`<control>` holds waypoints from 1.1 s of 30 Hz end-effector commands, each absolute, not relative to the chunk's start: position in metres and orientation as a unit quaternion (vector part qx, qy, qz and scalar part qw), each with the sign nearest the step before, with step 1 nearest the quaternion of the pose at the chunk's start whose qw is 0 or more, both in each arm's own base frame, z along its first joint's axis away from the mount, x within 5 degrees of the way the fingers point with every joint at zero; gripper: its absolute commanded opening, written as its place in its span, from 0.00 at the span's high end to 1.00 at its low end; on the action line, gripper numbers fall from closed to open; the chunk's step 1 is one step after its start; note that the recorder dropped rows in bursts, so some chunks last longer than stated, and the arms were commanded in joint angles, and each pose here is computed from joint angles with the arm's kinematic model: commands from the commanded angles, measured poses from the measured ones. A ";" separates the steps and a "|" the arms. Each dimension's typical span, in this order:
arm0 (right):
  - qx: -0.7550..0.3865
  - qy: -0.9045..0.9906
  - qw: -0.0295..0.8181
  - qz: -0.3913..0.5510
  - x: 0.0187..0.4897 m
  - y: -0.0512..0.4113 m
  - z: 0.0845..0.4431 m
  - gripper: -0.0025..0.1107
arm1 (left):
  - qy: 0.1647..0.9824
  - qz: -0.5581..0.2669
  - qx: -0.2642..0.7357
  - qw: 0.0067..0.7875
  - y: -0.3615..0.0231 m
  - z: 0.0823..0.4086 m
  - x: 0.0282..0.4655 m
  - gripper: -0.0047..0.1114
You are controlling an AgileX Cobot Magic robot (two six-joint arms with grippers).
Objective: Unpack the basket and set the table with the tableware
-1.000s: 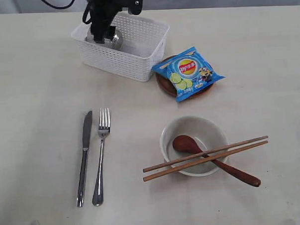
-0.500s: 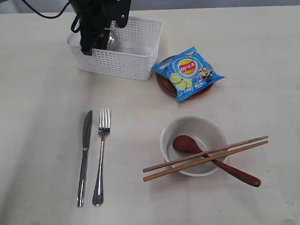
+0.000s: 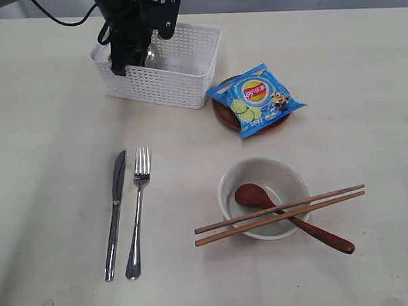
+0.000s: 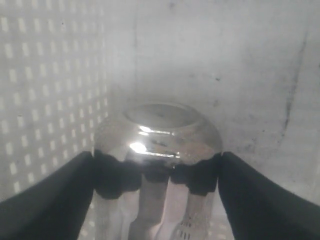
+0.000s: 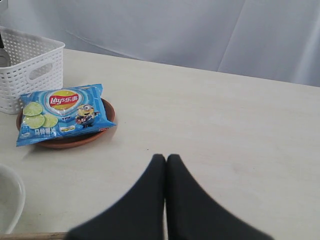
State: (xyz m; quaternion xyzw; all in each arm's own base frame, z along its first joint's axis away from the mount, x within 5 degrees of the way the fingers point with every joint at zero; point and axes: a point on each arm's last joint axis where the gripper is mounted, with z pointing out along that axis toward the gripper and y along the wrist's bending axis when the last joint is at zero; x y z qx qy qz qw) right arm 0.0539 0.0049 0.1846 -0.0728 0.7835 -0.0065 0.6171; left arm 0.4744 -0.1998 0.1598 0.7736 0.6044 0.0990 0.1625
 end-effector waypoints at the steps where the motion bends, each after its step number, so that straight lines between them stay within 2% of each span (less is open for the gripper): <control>1: -0.071 0.781 0.620 -0.010 0.054 0.004 0.184 0.98 | 0.609 0.112 0.771 0.148 -0.196 0.140 0.478 0.95; 19: -0.071 0.781 0.620 -0.010 0.054 0.004 0.184 0.98 | 0.619 0.167 0.729 0.239 -0.191 0.236 0.470 0.96; 27: -0.071 0.781 0.620 -0.010 0.054 0.004 0.184 0.98 | 0.655 0.191 0.691 0.239 -0.182 0.261 0.464 0.96; 33: -0.071 0.781 0.620 -0.010 0.054 0.004 0.184 0.98 | 0.702 0.175 0.647 0.241 -0.179 0.269 0.459 0.96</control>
